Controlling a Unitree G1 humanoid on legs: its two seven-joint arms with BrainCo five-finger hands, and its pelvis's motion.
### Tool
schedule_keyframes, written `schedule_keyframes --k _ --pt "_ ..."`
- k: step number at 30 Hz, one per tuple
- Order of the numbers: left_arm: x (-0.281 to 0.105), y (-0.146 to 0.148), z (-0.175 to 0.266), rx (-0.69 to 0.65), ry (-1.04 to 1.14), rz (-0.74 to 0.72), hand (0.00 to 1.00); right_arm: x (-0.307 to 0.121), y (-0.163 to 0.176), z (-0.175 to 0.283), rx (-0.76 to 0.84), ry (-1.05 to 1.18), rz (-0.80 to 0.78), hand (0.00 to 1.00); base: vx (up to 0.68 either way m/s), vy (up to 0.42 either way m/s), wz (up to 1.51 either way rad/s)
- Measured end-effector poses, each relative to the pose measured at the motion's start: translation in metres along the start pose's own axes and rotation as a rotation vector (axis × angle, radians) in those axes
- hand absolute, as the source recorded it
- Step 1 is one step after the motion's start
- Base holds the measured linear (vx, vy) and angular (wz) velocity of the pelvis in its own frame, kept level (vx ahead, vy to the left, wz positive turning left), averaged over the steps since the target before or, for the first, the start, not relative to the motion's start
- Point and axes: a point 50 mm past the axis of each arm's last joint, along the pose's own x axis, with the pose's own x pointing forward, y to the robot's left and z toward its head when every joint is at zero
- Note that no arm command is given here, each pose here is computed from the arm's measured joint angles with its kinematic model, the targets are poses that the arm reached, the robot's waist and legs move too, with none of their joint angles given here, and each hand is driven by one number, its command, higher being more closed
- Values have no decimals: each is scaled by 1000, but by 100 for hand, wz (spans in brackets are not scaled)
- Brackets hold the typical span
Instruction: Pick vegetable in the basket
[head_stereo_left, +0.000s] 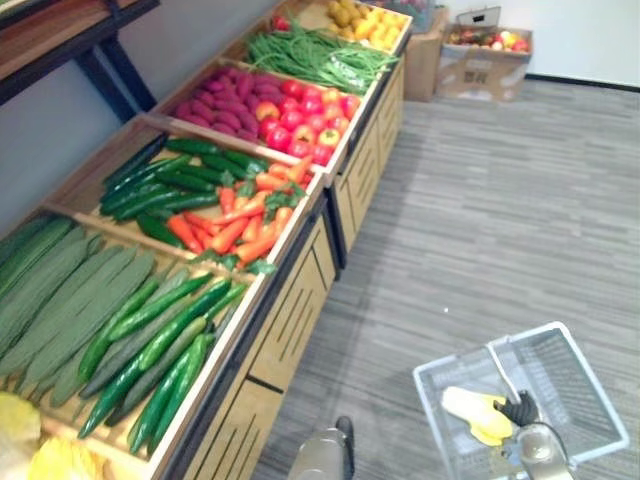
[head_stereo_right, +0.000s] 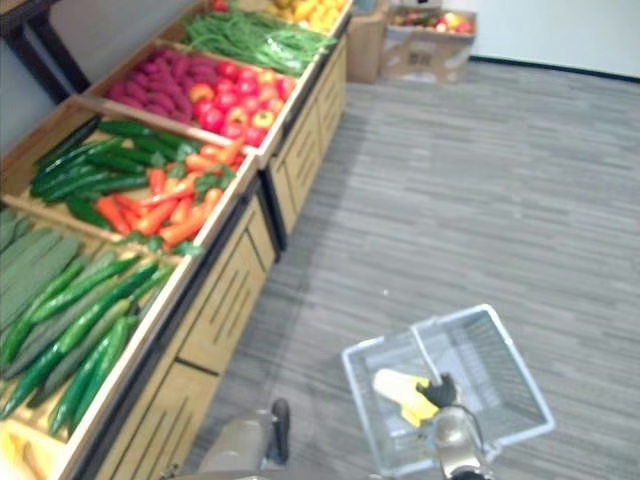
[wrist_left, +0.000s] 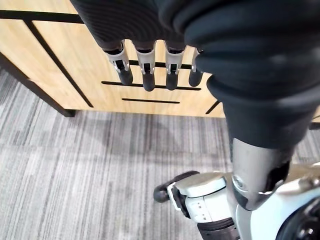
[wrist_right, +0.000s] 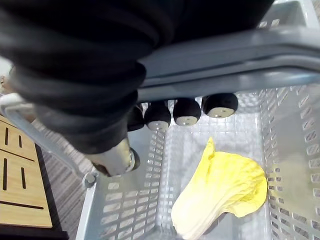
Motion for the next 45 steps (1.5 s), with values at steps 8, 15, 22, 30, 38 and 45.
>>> schedule_keyframes --k 8,15,22,30,38,45 --pt "14 30 71 127 -251 78 0 -4 25 22 91 -80 49 100 386 109 8" --pt "7 37 137 72 -489 130 0 -2 20 15 114 -25 29 100 498 -146 49" --pt "13 3 96 37 -305 27 0 1 6 -4 159 80 -23 100 507 -174 18" --pt "13 13 53 -9 -154 56 0 -11 -13 -52 136 237 -78 100 280 -47 71" --pt "10 12 36 -29 -87 50 0 -16 -30 -74 173 323 -141 100 170 172 85" --pt "8 11 24 -8 -36 42 0 -17 -29 -79 199 362 -143 100 76 125 76"
